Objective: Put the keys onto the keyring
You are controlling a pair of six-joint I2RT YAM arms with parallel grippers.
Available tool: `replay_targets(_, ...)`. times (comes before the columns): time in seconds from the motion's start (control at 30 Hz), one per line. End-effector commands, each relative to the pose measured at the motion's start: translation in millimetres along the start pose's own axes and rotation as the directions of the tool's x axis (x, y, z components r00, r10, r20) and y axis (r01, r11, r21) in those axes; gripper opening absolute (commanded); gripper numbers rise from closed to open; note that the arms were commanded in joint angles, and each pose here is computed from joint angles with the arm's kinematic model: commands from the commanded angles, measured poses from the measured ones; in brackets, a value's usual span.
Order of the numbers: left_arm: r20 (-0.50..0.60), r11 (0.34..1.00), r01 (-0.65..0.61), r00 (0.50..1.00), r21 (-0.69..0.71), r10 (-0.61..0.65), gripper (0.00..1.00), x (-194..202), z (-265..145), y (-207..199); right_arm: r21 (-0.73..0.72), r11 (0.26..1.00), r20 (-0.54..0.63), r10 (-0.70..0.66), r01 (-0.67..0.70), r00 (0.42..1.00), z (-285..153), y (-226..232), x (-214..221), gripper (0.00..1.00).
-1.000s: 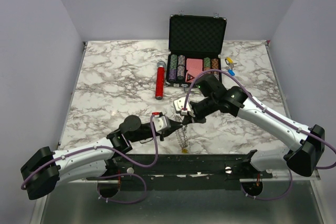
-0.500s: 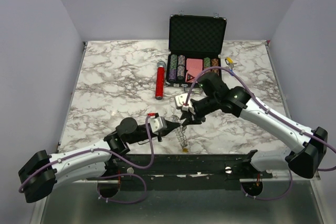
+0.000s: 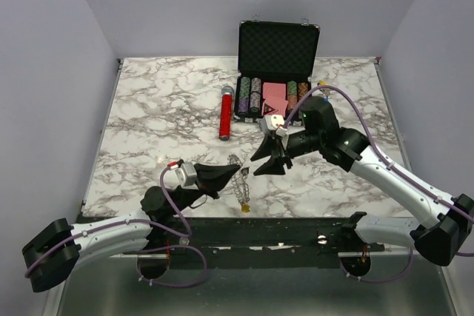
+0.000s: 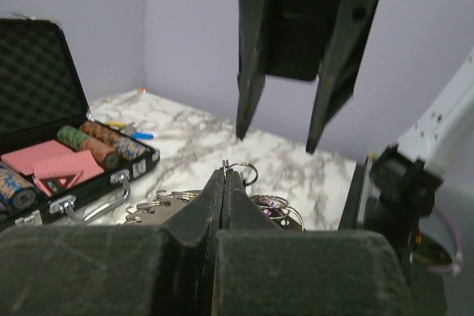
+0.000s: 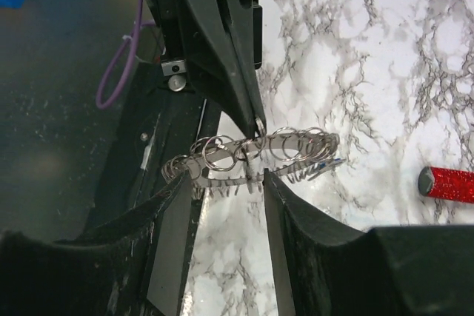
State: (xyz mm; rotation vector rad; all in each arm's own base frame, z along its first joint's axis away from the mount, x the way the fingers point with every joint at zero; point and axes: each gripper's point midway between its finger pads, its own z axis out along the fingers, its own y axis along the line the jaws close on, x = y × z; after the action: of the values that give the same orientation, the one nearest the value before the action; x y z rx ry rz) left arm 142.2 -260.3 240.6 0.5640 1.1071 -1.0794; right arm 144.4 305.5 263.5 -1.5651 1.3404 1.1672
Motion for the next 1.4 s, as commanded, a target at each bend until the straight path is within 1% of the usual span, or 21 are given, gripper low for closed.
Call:
replay_targets(0.0, 0.343, 0.988, 0.146, 0.932, -0.055, -0.118, 0.00, -68.9, -10.0, 10.2, -0.021, 0.999, 0.084, 0.030, -0.028, 0.996, 3.4, 0.8, -20.3, 0.52)
replay_targets(0.07, 0.369, 0.979, 0.190, 0.917, -0.074, -0.150, 0.00, -73.4, -7.4, 15.4, 0.005, 1.000, 0.091, 0.018, -0.018, 0.996, 2.2, -4.7, -27.7, 0.52)
replay_targets(0.1, 0.354, 0.978, 0.191, 0.923, -0.079, -0.152, 0.00, -69.0, -5.5, 16.1, 0.023, 1.000, 0.099, 0.018, -0.021, 0.995, 1.9, -9.0, -32.9, 0.52)
replay_targets(0.13, 0.374, 0.978, 0.196, 0.914, -0.069, -0.156, 0.00, -77.8, 0.2, 15.1, 0.052, 0.998, 0.108, 0.032, -0.038, 0.994, 1.4, -15.0, -38.7, 0.53)
replay_targets(0.23, 0.368, 0.978, 0.195, 0.917, -0.075, -0.154, 0.00, -77.3, 7.6, 16.1, 0.098, 0.993, 0.147, 0.045, -0.060, 0.988, -1.2, -26.4, -59.8, 0.53)
replay_targets(0.3, 0.371, 0.978, 0.192, 0.917, -0.085, -0.147, 0.00, -78.0, 10.2, 18.0, 0.139, 0.986, 0.154, 0.073, -0.095, 0.985, -2.0, -35.3, -64.0, 0.53)
replay_targets(0.5, 0.369, 0.978, 0.162, 0.924, -0.129, -0.104, 0.00, -78.5, 16.2, 25.3, 0.249, 0.949, 0.123, 0.164, -0.191, 0.979, -1.0, -51.2, -35.2, 0.53)
replay_targets(0.63, 0.361, 0.979, 0.145, 0.929, -0.141, -0.086, 0.00, -77.3, 21.3, 27.2, 0.314, 0.927, 0.087, 0.185, -0.203, 0.979, -0.5, -62.2, -15.5, 0.53)
replay_targets(0.87, 0.350, 0.980, 0.121, 0.935, -0.159, -0.059, 0.00, -77.5, 30.1, 29.0, 0.349, 0.919, 0.036, 0.183, -0.184, 0.982, 3.8, -67.5, 2.8, 0.53)
replay_targets(1.1, 0.342, 0.981, 0.110, 0.938, -0.163, -0.049, 0.00, -76.2, 33.2, 28.9, 0.360, 0.916, 0.009, 0.186, -0.176, 0.983, 7.7, -69.0, 13.7, 0.54)
replay_targets(1.37, 0.335, 0.981, 0.096, 0.942, -0.169, -0.034, 0.00, -76.5, 35.8, 28.7, 0.356, 0.919, -0.007, 0.181, -0.167, 0.983, 12.8, -68.4, 17.5, 0.51)
